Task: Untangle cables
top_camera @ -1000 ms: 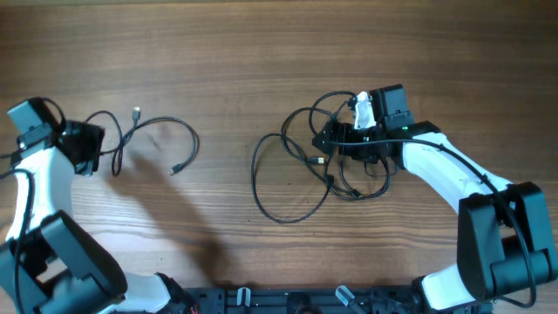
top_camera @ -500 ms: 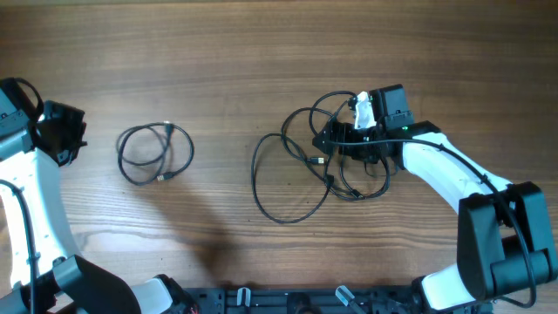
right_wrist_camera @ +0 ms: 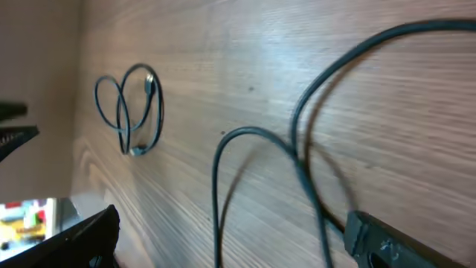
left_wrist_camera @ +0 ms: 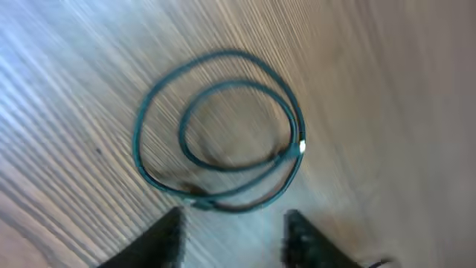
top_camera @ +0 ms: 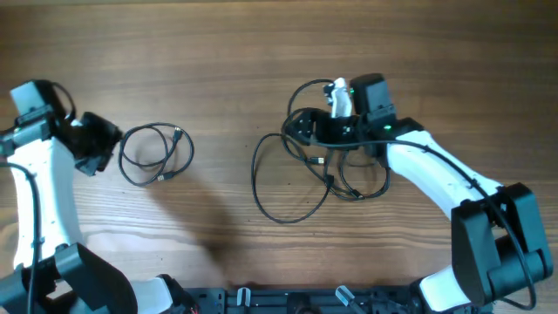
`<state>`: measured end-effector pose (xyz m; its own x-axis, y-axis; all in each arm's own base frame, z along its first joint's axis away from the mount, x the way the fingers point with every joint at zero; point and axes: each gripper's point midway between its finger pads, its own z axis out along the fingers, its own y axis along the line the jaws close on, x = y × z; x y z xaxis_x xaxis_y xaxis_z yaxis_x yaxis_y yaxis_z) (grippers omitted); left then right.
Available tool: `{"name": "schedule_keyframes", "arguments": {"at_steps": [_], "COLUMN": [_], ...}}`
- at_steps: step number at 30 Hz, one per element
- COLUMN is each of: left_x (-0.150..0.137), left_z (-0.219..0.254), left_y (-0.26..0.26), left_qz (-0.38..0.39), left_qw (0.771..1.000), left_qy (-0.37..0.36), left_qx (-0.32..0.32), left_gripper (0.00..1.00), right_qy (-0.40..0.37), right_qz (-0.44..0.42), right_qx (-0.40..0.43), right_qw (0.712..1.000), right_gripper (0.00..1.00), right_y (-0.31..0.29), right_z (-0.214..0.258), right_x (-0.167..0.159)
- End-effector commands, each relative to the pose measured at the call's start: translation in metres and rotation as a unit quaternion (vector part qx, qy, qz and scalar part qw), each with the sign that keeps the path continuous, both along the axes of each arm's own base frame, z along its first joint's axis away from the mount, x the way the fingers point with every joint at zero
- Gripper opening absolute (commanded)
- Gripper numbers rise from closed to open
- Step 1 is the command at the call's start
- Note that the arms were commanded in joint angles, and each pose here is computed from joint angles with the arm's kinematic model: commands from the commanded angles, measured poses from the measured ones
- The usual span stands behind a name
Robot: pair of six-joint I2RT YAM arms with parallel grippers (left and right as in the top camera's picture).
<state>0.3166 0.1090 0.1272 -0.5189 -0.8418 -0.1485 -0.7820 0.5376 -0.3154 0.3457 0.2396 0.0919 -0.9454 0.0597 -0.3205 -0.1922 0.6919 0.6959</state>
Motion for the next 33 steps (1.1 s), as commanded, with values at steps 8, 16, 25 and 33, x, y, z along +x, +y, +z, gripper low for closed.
{"name": "schedule_keyframes", "arguments": {"at_steps": [8, 16, 25, 33], "left_x": [0.024, 0.040, 0.046, 0.048], "left_z": [-0.073, -0.116, -0.079, -0.023], "left_y": [-0.080, -0.124, -0.227, -0.244], "left_qz": [-0.123, -0.190, -0.376, -0.371], "left_qw": [0.984, 0.976, 0.919, 0.918], "left_qy": [0.083, 0.088, -0.027, -0.079], "left_qx": [0.095, 0.064, -0.117, -0.114], "left_gripper": [0.77, 0.82, 0.83, 0.80], "right_qy": [-0.045, -0.043, -0.045, -0.078], "right_qz": [-0.012, -0.027, -0.031, -0.061], "right_qx": [-0.098, -0.128, -0.132, -0.147], "right_qw": [0.994, 0.991, 0.990, 0.984], "right_gripper": [1.00, 1.00, 1.00, 1.00], "right_y": [0.025, 0.015, 0.013, -0.021], "right_z": [-0.016, -0.028, -0.028, 0.025], "right_x": [-0.007, -0.008, -0.007, 0.006]}}
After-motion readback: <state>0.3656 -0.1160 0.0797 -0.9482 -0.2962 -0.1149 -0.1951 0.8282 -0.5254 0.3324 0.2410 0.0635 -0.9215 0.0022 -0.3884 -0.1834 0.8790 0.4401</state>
